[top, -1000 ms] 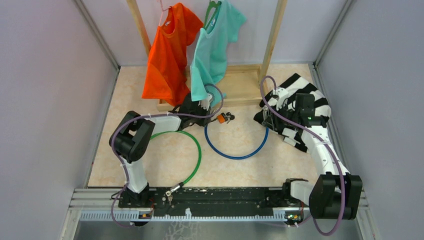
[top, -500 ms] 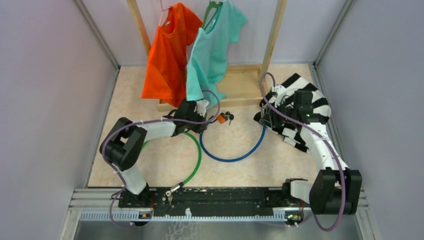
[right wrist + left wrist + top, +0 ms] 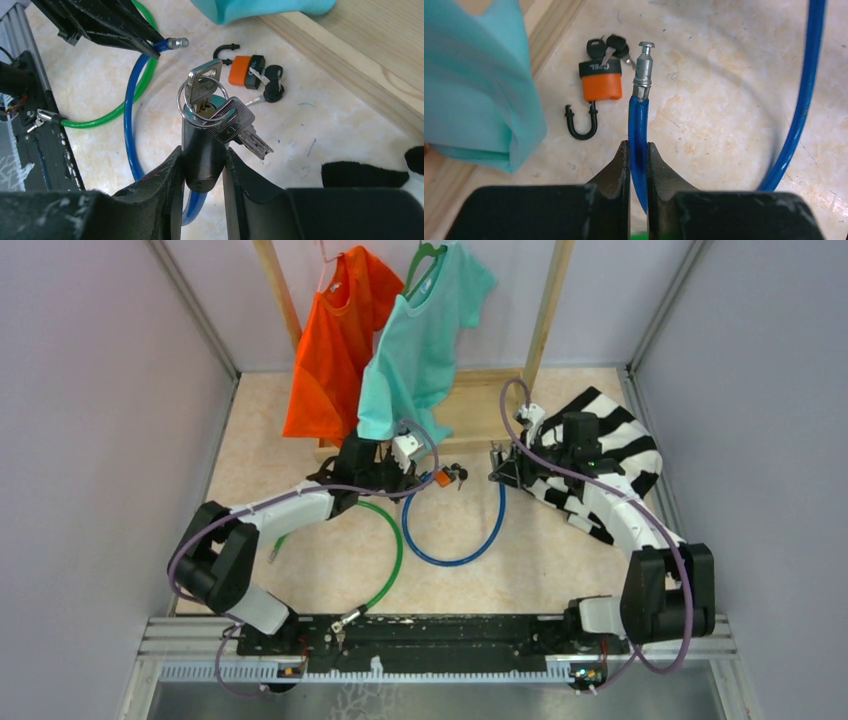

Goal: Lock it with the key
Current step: Pick up the lock from the center of the board, then lock the lock.

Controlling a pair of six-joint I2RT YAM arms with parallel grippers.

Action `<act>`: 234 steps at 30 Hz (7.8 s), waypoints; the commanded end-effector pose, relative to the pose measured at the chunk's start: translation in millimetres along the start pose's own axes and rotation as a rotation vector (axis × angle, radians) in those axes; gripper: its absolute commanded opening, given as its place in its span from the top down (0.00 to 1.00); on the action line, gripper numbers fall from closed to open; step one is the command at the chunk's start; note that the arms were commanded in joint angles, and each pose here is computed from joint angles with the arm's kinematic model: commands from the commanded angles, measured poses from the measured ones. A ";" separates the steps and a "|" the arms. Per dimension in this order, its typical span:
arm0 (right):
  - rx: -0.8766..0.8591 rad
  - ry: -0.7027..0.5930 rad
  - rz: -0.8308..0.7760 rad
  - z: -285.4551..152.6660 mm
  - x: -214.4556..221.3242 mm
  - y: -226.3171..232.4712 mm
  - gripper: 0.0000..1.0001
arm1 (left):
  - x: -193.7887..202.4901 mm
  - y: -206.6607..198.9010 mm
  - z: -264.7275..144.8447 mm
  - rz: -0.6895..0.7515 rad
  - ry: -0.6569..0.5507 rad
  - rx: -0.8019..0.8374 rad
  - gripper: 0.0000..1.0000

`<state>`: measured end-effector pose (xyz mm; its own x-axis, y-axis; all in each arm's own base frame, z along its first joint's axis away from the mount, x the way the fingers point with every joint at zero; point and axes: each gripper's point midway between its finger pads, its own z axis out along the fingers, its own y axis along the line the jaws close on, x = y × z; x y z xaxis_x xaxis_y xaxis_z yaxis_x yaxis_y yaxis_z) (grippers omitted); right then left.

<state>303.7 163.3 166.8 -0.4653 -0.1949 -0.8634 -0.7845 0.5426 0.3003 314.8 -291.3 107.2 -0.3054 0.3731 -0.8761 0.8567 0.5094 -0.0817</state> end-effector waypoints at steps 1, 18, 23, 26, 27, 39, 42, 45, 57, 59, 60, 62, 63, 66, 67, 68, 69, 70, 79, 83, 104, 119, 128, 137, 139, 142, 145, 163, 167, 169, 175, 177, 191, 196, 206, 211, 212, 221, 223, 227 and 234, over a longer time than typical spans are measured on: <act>-0.130 -0.145 -0.116 8.1 -44.1 17.1 1.00 | -43.8 -26.3 -7.9 0.155 -0.115 0.128 1.00; -0.295 -0.119 -0.145 13.4 -29.9 54.5 1.00 | -87.9 -75.6 -11.7 0.296 -0.158 0.305 1.00; -0.302 -0.097 -0.157 16.7 -24.8 59.0 1.00 | -88.9 -74.2 -10.6 0.297 -0.157 0.292 1.00; -0.304 -0.089 -0.162 19.2 -22.7 60.4 1.00 | -88.3 -75.0 -9.3 0.294 -0.156 0.293 1.00; -0.307 -0.086 -0.162 20.1 -22.0 61.0 1.00 | -88.8 -74.9 -8.8 0.293 -0.156 0.291 1.00; -0.276 -0.067 -0.157 25.8 -19.7 57.2 1.00 | -87.0 -79.8 -9.0 0.301 -0.155 0.312 1.00; -0.263 -0.064 -0.154 26.5 -19.6 54.8 1.00 | -84.9 -81.6 -8.7 0.305 -0.152 0.321 1.00; -0.262 -0.064 -0.152 26.8 -19.6 54.6 1.00 | -84.0 -82.3 -8.2 0.306 -0.151 0.325 1.00; -0.262 -0.014 -0.213 33.7 -9.6 62.0 1.00 | -88.0 -78.4 -2.5 0.317 -0.156 0.311 1.00; -0.261 -0.015 -0.229 36.1 -11.6 62.9 1.00 | -92.1 -77.9 0.4 0.328 -0.165 0.314 1.00; -0.261 -0.019 -0.237 36.8 -13.9 63.3 1.00 | -95.3 -77.6 1.5 0.329 -0.170 0.316 1.00; -0.261 -0.030 -0.244 38.7 -19.8 63.4 1.00 | -99.1 -80.2 3.8 0.316 -0.172 0.337 1.00; -0.259 -0.039 -0.248 39.2 -23.4 63.3 1.00 | -101.4 -80.8 4.7 0.307 -0.175 0.342 1.00; -0.242 -0.059 -0.251 41.9 -30.5 60.2 1.00 | -105.0 -84.0 6.7 0.282 -0.179 0.365 1.00; -0.235 -0.060 -0.255 43.1 -31.4 58.6 1.00 | -105.0 -85.8 6.8 0.275 -0.181 0.376 1.00; -0.226 -0.056 -0.256 43.7 -31.2 56.3 1.00 | -104.7 -87.2 6.7 0.271 -0.181 0.384 1.00; -0.214 -0.047 -0.260 44.4 -29.6 53.5 1.00 | -105.2 -87.8 6.0 0.266 -0.182 0.387 1.00; -0.206 -0.040 -0.263 45.1 -27.8 51.3 1.00 | -106.0 -88.0 4.6 0.261 -0.185 0.392 1.00; -0.223 -0.054 -0.250 46.2 -25.5 54.2 1.00 | -113.7 -83.9 0.4 0.232 -0.208 0.383 1.00; -0.229 -0.069 -0.262 45.7 -33.1 55.8 1.00 | -118.6 -80.3 1.1 0.256 -0.213 0.362 1.00; -0.208 -0.113 -0.689 22.9 -49.3 80.6 1.00 | -113.0 -89.5 -18.7 0.453 -0.281 0.370 1.00; -0.248 -0.119 -0.664 28.2 -20.0 103.8 1.00 | -77.4 -103.0 -34.0 0.479 -0.259 0.415 0.71; -0.260 -0.099 -0.652 28.1 -13.7 104.4 1.00 | -77.5 -109.5 -47.6 0.518 -0.278 0.428 0.48; -0.266 -0.095 -0.649 26.9 -9.5 105.7 1.00 | -70.4 -82.3 -64.2 0.584 -0.136 0.289 0.39; -0.265 -0.094 -0.648 27.3 -8.7 105.2 1.00 | -72.5 -76.6 -73.2 0.607 -0.108 0.255 0.37; -0.267 -0.093 -0.647 28.1 -8.2 104.9 1.00 | -78.2 -78.4 -85.8 0.640 -0.090 0.259 0.34; -0.270 -0.092 -0.645 28.6 -8.0 105.0 1.00 | -96.4 -88.4 -93.2 0.671 -0.123 0.309 0.29; -0.276 -0.102 -0.659 24.3 -5.2 109.0 1.00 | -133.6 -108.0 -76.9 0.658 -0.180 0.462 0.47; -0.278 -0.098 -0.656 25.1 -3.1 108.5 1.00 | -136.9 -110.1 -77.5 0.652 -0.191 0.471 0.52; -0.279 -0.095 -0.655 25.6 -2.6 108.1 1.00 | -138.0 -110.5 -76.3 0.651 -0.194 0.477 0.53; -0.285 -0.090 -0.654 26.4 -1.1 108.0 1.00 | -139.4 -115.2 -72.3 0.646 -0.196 0.502 0.63; -0.284 -0.091 -0.654 26.1 -1.5 108.2 1.00 | -137.7 -115.0 -70.3 0.645 -0.191 0.503 0.65; -0.266 -0.093 -0.655 25.8 -3.1 106.0 1.00 | -125.3 -114.8 -67.1 0.439 -0.161 0.458 0.99; -0.253 -0.094 -0.654 26.9 -4.1 103.5 1.00 | -113.0 -117.5 -64.5 0.258 -0.107 0.450 1.00; -0.205 -0.093 -0.647 27.0 -8.1 96.8 1.00 | -113.2 -109.5 -56.0 0.045 -0.077 0.368 1.00; -0.178 -0.096 -0.651 26.4 -10.2 93.2 1.00 | -109.3 -104.2 -52.7 -0.060 -0.048 0.318 1.00; -0.178 -0.095 -0.653 26.3 -9.5 93.1 1.00 | -108.7 -103.2 -52.3 -0.068 -0.046 0.311 1.00; -0.120 -0.066 -0.692 24.7 -5.5 78.3 1.00 | -120.8 -107.7 -61.3 -0.138 -0.074 0.353 1.00; -0.118 -0.060 -0.692 23.1 -3.7 75.2 1.00 | -124.1 -107.9 -63.5 -0.127 -0.083 0.354 1.00; -0.101 -0.051 -0.697 20.1 -2.0 67.8 1.00 | -129.9 -105.6 -69.1 -0.109 -0.099 0.345 1.00; -0.098 -0.015 -0.695 19.2 4.6 60.1 1.00 | -145.1 -101.7 -80.6 -0.076 -0.136 0.339 1.00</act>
<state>256.6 227.1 187.5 0.1987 -0.3961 -0.8965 -0.9373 0.1904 -0.2918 242.8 -343.7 253.8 -0.3519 0.2556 -0.9004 0.9241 0.2480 -0.2908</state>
